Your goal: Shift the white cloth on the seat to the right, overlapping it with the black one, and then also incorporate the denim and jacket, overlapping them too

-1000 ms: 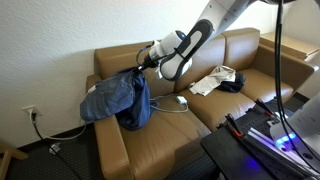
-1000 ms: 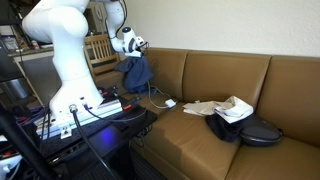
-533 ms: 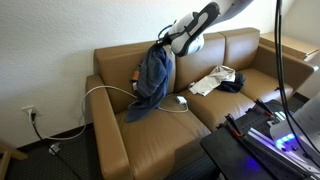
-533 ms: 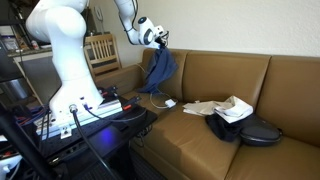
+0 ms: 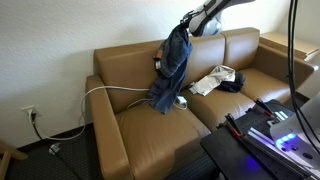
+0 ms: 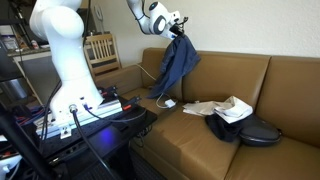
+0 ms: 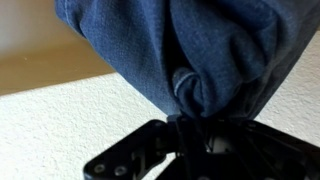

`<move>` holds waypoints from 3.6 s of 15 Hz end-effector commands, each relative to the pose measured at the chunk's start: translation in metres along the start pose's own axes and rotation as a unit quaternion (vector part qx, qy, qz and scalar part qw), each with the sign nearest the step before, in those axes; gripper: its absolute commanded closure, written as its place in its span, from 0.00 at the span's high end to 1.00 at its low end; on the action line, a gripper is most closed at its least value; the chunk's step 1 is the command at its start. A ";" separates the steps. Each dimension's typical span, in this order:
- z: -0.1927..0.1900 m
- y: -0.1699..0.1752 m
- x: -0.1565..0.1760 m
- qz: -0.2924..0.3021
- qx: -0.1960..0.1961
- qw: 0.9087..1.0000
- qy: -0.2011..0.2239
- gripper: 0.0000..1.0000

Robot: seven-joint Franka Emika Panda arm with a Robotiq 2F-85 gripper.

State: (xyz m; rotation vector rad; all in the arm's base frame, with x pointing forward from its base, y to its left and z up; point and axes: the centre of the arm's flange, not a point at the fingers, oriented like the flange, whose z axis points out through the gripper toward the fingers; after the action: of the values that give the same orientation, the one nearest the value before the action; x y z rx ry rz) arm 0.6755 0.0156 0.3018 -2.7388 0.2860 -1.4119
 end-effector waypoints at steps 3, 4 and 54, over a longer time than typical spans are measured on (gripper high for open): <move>0.022 0.055 0.017 0.051 -0.093 0.994 0.034 0.04; 0.017 0.077 0.027 0.068 -0.110 0.991 0.042 0.04; 0.072 0.240 -0.083 0.477 -0.175 0.859 -0.058 1.00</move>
State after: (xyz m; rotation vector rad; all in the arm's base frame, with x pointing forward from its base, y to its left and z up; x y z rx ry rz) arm 0.6756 -0.2105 0.1309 -2.2348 1.8722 -1.0187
